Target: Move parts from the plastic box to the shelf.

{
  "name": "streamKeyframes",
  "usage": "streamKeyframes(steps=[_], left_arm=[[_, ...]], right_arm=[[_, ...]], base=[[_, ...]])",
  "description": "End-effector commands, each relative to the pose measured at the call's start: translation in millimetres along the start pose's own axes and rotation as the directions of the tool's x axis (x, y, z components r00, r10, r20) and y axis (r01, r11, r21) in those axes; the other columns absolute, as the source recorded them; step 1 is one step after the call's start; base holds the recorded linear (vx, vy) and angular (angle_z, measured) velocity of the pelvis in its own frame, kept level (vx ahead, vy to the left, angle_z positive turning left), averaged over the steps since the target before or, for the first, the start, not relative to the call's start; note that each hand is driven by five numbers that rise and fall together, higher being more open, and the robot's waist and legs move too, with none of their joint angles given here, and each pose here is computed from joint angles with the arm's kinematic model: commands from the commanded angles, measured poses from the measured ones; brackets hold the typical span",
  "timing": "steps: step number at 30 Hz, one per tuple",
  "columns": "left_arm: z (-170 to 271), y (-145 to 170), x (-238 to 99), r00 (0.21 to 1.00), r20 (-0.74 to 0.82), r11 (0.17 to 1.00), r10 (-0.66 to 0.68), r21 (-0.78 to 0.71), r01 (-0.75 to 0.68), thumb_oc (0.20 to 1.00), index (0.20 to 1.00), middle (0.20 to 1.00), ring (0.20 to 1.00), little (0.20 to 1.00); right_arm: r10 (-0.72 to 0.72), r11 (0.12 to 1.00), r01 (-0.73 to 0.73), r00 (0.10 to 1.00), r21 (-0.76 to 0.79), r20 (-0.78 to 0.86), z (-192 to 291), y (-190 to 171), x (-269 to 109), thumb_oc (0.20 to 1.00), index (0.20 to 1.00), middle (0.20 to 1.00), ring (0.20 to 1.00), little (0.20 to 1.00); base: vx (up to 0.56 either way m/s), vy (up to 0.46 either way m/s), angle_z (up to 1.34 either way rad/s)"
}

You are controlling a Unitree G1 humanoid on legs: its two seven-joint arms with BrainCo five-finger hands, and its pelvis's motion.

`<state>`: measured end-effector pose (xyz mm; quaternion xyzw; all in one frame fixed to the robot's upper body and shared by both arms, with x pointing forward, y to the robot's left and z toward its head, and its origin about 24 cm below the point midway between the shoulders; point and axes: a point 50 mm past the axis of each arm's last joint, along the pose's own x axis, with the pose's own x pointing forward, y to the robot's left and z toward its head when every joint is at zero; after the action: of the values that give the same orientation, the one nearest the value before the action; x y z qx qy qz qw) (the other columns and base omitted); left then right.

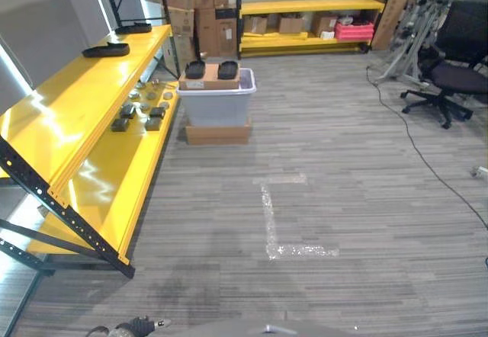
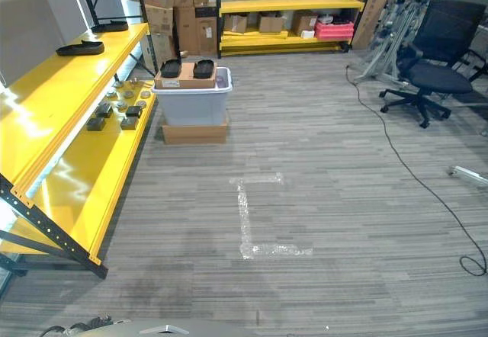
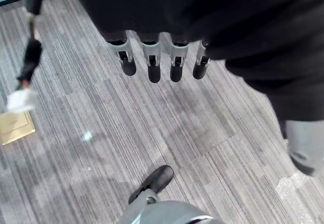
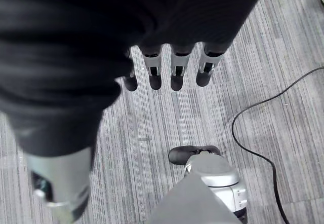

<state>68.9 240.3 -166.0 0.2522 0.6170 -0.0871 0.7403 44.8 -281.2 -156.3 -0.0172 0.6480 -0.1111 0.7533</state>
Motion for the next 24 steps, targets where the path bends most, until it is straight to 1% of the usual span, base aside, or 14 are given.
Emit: streamKeyframes(steps=[1,5,6,10,14,17,20,24], left_arm=[[4.3,9.8,0.3,0.999,-0.026,1.000,0.027,0.012,-0.027,1.000,1.000,1.000,1.000,1.000],[-0.6,10.8,-0.2,0.998,-0.047,0.999,0.033,-0.006,-0.033,1.000,1.000,1.000,1.000,1.000],[-5.4,13.1,-0.8,0.997,-0.064,0.999,0.041,-0.024,-0.043,1.000,1.000,1.000,1.000,1.000],[-13.6,20.9,-2.2,0.993,-0.090,0.997,0.070,-0.035,-0.074,1.000,1.000,1.000,1.000,1.000],[-21.4,26.8,-3.7,0.989,-0.116,0.995,0.095,-0.015,-0.097,1.000,1.000,1.000,1.000,1.000],[-21.5,28.8,-3.9,0.989,-0.111,0.995,0.096,-0.014,-0.098,1.000,1.000,1.000,1.000,1.000],[-20.8,35.9,-4.4,0.988,-0.104,0.993,0.116,0.009,-0.116,1.000,1.000,1.000,1.000,1.000],[-20.6,36.0,-4.3,0.987,-0.103,0.993,0.122,0.017,-0.121,1.000,1.000,1.000,1.000,1.000]], right_arm=[[0.003,0.999,-0.002,1.000,0.034,-0.008,5.5,1.9,-0.6,1.000,1.000,1.000,1.000,1.000],[0.008,1.000,-0.008,1.000,0.014,0.009,8.8,4.5,0.0,1.000,1.000,1.000,1.000,1.000],[0.008,1.000,-0.007,0.999,-0.017,0.031,13.6,4.5,0.2,1.000,1.000,1.000,1.000,1.000],[-0.004,1.000,0.004,0.999,-0.021,0.035,13.3,0.5,-0.3,1.000,1.000,1.000,1.000,1.000],[-0.011,1.000,0.012,0.999,-0.028,0.031,11.4,-1.4,-0.6,1.000,1.000,1.000,1.000,1.000],[-0.016,0.998,0.018,0.999,-0.056,0.034,13.7,-4.0,-1.1,1.000,1.000,1.000,1.000,1.000],[0.003,0.999,-0.002,1.000,-0.054,0.025,13.5,-0.9,-0.7,1.000,1.000,1.000,1.000,1.000],[-0.003,0.998,0.005,0.999,-0.058,0.038,17.9,-1.6,-0.8,1.000,1.000,1.000,1.000,1.000]], base=[[0.00,0.000,0.00],[0.00,0.000,0.00],[0.00,0.000,0.00],[0.00,0.000,0.00],[-0.01,0.016,0.04],[-0.02,0.036,0.11],[-0.01,0.046,0.05],[-0.01,0.039,0.03]])
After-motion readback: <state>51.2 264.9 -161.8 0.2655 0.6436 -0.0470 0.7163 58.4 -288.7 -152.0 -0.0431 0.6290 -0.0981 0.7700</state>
